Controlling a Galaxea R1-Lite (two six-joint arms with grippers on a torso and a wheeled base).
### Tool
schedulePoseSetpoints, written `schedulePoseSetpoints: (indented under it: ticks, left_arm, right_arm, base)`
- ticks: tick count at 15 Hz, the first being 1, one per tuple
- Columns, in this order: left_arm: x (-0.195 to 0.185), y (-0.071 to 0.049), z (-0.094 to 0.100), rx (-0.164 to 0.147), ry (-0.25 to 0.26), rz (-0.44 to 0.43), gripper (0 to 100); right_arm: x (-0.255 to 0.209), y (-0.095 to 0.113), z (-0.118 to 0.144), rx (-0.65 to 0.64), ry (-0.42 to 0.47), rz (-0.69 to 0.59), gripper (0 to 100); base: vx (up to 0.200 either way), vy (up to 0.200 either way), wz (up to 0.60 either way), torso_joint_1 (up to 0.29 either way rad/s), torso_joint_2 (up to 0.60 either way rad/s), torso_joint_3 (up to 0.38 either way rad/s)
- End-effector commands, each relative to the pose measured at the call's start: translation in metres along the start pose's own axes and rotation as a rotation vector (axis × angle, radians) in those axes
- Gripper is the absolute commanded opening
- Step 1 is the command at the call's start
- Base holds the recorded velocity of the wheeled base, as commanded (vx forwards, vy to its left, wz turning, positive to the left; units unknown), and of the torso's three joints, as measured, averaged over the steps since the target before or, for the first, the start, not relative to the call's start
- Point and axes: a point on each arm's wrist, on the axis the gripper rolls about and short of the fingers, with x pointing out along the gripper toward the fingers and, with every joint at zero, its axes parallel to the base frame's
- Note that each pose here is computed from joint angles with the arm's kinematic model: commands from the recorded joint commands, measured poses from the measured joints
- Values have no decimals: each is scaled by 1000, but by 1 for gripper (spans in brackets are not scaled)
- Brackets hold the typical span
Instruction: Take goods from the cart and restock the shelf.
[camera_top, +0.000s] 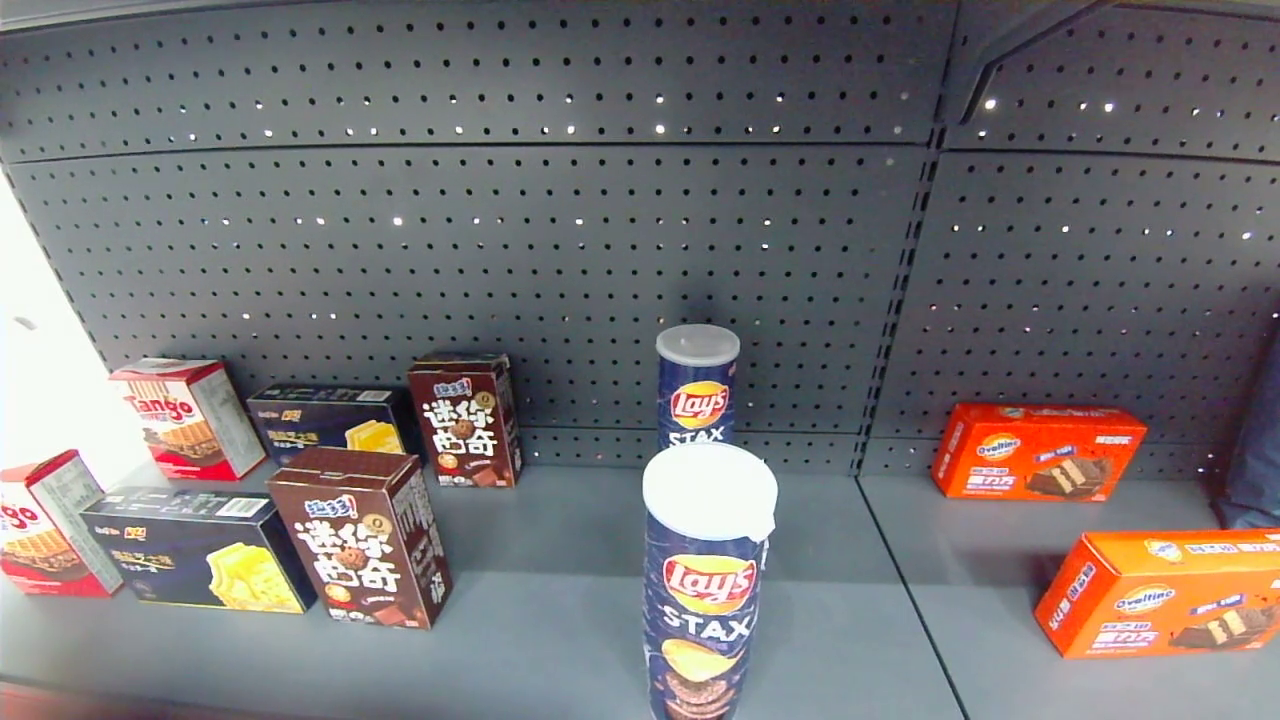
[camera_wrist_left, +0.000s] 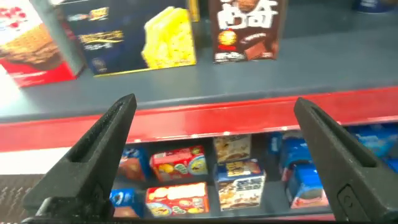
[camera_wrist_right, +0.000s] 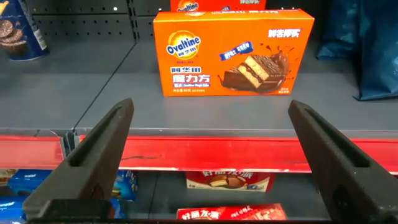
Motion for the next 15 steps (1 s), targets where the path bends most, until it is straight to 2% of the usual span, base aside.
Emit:
schedulePoseSetpoints:
  ticks: [1,3,4,5,6,7,8,9,11,15]
  left_arm:
    - [2,-2,-3,13,-8,-70,100]
    - [2,-1,-3,-31,-5,-39,100]
    - [2,0,-3,-42,-6,-19,100]
    - [2,-1,-3,-46,-2,8,100]
    - [2,-2,-3,-47,-1,72,100]
    - [0,-4,-4,-44,-28,102,100]
    - [-4,-5,-6,-29,-90,105,100]
    - [-4,-4,-5,-37,-89,121,100]
    - [-5,-2,-5,-97,-94,206,100]
    - [-5,-2,-5,-92,-95,205,100]
  right_arm:
    - [0,0,0,1,-2,0,100]
    - [0,0,0,1,-2,0,100]
    - [0,0,0,0,-2,0,100]
    - [0,0,0,0,-2,0,100]
    - [0,0,0,1,-2,0,100]
    - [0,0,0,1,-2,0,100]
    - [0,0,0,0,-2,0,100]
    - [0,0,0,1,-2,0,100]
    - [0,0,0,1,-2,0,100]
    - [0,0,0,1,-2,0,100]
  base:
    - [0,0,0,0,0,0]
    - [0,0,0,0,0,0]
    - [0,0,0,0,0,0]
    - [0,0,0,0,0,0]
    - [0,0,0,0,0,0]
    - [0,0,0,0,0,0]
    - [0,0,0,0,0,0]
    - [0,0,0,0,0,0]
    - [0,0,0,0,0,0]
    - [0,0,0,0,0,0]
